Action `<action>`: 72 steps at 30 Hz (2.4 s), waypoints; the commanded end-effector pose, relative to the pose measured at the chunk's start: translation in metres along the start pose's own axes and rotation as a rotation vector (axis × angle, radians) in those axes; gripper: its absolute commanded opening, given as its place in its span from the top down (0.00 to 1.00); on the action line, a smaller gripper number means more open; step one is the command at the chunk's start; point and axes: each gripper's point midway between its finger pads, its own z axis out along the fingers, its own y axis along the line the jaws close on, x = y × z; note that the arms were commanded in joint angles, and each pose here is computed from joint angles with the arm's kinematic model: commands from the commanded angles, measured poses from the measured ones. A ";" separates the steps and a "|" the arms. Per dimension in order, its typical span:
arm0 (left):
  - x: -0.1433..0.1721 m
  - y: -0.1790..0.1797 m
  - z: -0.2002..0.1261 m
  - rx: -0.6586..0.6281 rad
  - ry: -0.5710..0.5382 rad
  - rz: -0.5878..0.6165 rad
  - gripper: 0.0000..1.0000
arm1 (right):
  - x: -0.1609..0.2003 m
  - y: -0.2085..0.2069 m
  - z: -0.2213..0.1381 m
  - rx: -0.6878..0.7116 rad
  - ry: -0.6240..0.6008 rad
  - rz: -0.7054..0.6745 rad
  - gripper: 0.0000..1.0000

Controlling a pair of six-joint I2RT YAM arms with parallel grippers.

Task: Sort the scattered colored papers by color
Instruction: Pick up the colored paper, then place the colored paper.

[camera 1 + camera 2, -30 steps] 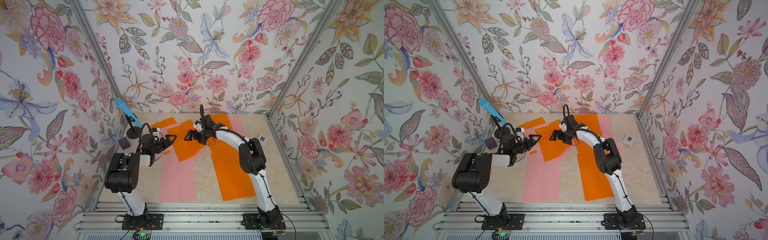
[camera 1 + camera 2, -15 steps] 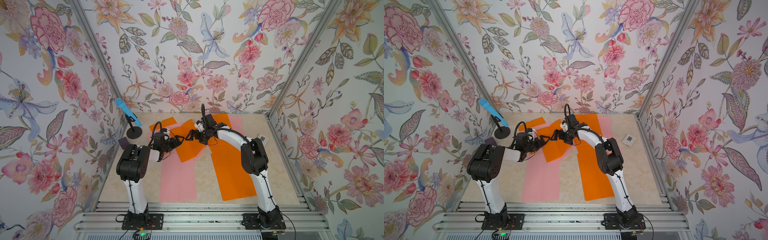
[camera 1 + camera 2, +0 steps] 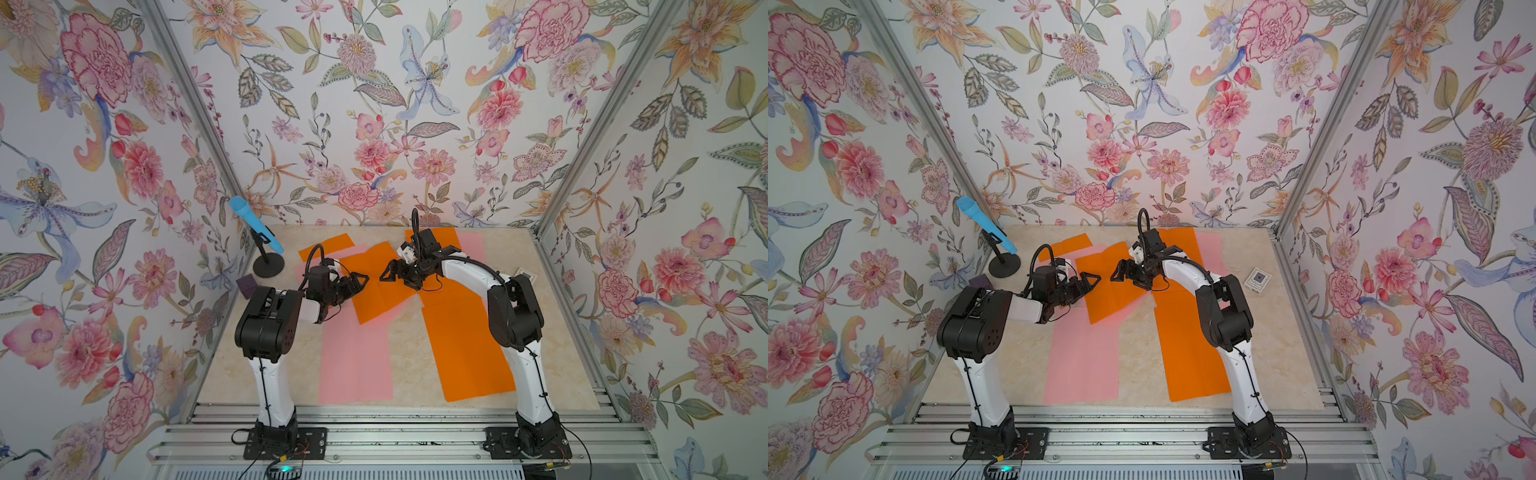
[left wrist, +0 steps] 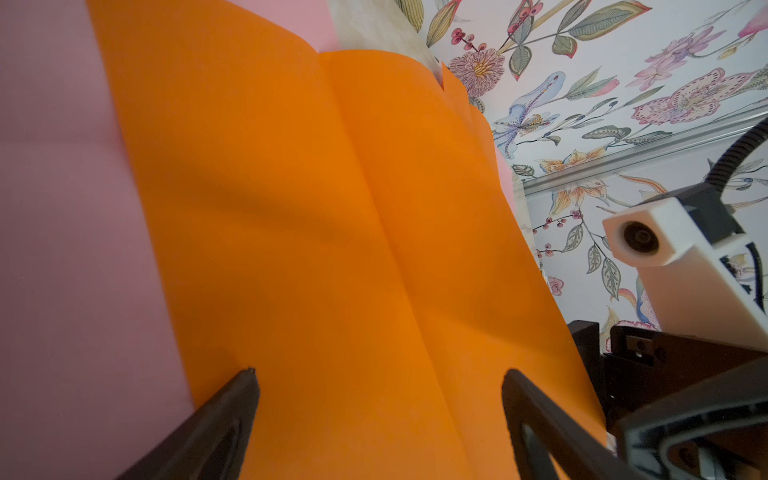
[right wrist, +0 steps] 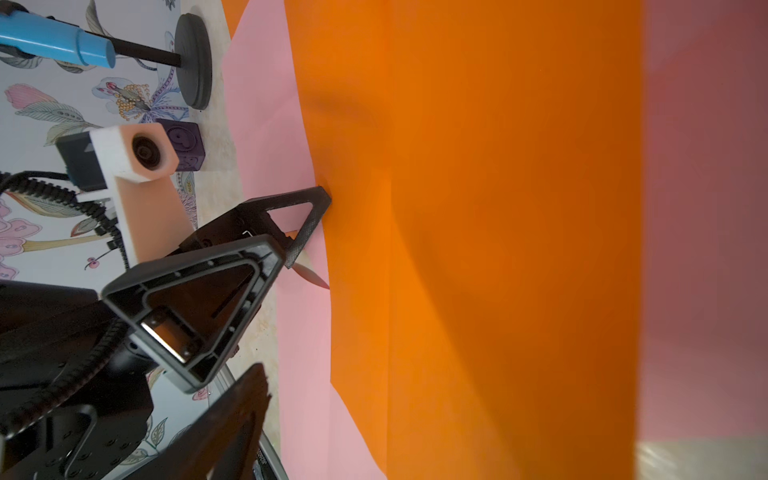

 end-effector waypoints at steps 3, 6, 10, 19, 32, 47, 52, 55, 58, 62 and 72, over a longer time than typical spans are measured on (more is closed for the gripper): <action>0.019 0.020 0.005 -0.060 0.048 -0.021 0.07 | -0.006 0.010 -0.024 -0.016 -0.040 -0.009 0.21; 0.020 0.020 0.004 -0.059 0.050 -0.021 0.07 | -0.004 0.010 -0.025 -0.036 -0.032 0.000 0.25; 0.021 0.019 0.004 -0.053 0.052 -0.021 0.07 | -0.002 0.008 -0.021 -0.043 -0.022 0.008 0.41; -0.003 -0.012 -0.001 0.008 0.017 0.018 0.04 | 0.007 -0.012 -0.010 0.007 -0.003 0.023 0.87; -0.072 -0.090 -0.059 -0.025 -0.162 0.242 0.00 | 0.000 0.029 -0.058 0.132 -0.126 -0.167 1.00; -0.040 -0.099 -0.082 -0.002 -0.170 0.270 0.00 | 0.119 0.011 -0.163 0.104 -0.146 -0.132 1.00; -0.026 -0.106 -0.075 0.040 -0.150 0.266 0.00 | 0.168 -0.047 -0.200 0.168 -0.163 0.020 1.00; -0.014 -0.101 -0.064 0.043 -0.117 0.255 0.00 | 0.188 -0.075 -0.214 0.195 -0.171 0.091 1.00; -0.008 -0.104 -0.059 0.055 -0.098 0.252 0.00 | 0.205 -0.088 -0.212 0.163 -0.124 0.161 1.00; -0.001 -0.111 -0.056 0.073 -0.078 0.264 0.00 | 0.222 -0.100 -0.207 0.170 -0.070 0.206 1.00; 0.028 -0.125 -0.045 0.119 -0.016 0.277 0.00 | 0.236 -0.117 -0.215 0.312 0.038 0.203 1.00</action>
